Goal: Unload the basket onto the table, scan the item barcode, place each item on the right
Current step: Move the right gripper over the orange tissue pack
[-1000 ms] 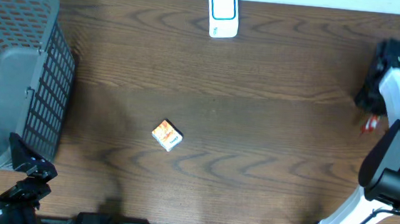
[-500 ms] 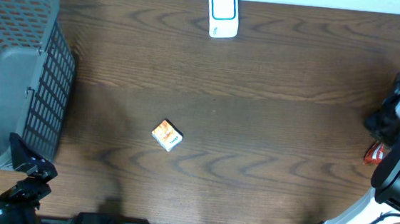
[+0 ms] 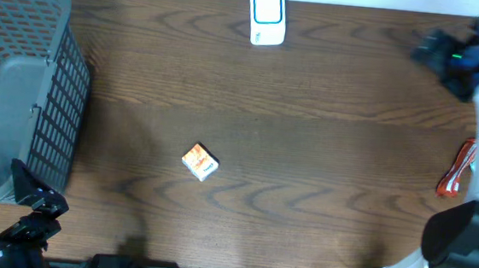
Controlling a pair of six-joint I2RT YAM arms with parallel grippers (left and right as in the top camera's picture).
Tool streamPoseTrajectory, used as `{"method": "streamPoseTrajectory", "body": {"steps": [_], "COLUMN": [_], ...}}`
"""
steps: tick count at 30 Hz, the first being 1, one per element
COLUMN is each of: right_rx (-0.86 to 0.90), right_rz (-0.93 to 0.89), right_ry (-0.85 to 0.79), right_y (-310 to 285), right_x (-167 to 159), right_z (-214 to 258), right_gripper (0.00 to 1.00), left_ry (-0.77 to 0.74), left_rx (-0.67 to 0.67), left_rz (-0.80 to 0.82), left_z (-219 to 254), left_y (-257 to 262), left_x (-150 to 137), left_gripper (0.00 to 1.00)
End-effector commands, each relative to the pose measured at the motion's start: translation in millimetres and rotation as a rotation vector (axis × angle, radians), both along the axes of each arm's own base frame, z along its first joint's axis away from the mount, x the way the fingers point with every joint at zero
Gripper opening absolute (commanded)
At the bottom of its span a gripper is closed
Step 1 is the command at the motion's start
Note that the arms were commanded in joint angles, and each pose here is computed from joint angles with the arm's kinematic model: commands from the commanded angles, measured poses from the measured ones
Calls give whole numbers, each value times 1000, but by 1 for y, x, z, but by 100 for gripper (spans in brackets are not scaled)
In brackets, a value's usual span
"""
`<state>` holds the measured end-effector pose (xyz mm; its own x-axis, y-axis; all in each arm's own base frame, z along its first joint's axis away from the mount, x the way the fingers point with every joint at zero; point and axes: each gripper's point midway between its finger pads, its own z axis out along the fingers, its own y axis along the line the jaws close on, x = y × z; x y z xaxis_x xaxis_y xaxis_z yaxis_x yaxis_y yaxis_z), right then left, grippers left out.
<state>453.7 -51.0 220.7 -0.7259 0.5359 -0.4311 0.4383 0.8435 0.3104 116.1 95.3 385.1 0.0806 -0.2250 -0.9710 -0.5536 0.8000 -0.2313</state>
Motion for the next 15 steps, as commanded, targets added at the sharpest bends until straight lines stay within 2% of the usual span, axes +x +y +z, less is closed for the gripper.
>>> {"method": "streamPoseTrajectory", "body": {"steps": [1, 4, 11, 12, 13, 15], "right_rx": [86, 89, 132, 124, 115, 88], "right_rz": [192, 346, 564, 599, 631, 699], "right_ry": [36, 77, 96, 95, 93, 88], "right_y": [81, 153, 292, 305, 319, 346], "right_x": [-3, -18, -69, -77, -85, -103], "right_z": [-9, -16, -14, -15, -15, -20], "right_gripper": [99, 99, 99, 88, 60, 36], "left_ry": [-2, -2, -2, -2, -2, -2], "left_rx": [2, 2, 2, 2, 2, 2], "left_rz": [11, 11, 11, 11, 11, 11], "left_z": [-1, -1, -1, -1, -1, -1], "left_y": [2, 2, 2, 2, 2, 2], "left_x": [-2, -2, -2, -2, -2, -2], "left_gripper": [98, 98, 98, 98, 98, 98]}}
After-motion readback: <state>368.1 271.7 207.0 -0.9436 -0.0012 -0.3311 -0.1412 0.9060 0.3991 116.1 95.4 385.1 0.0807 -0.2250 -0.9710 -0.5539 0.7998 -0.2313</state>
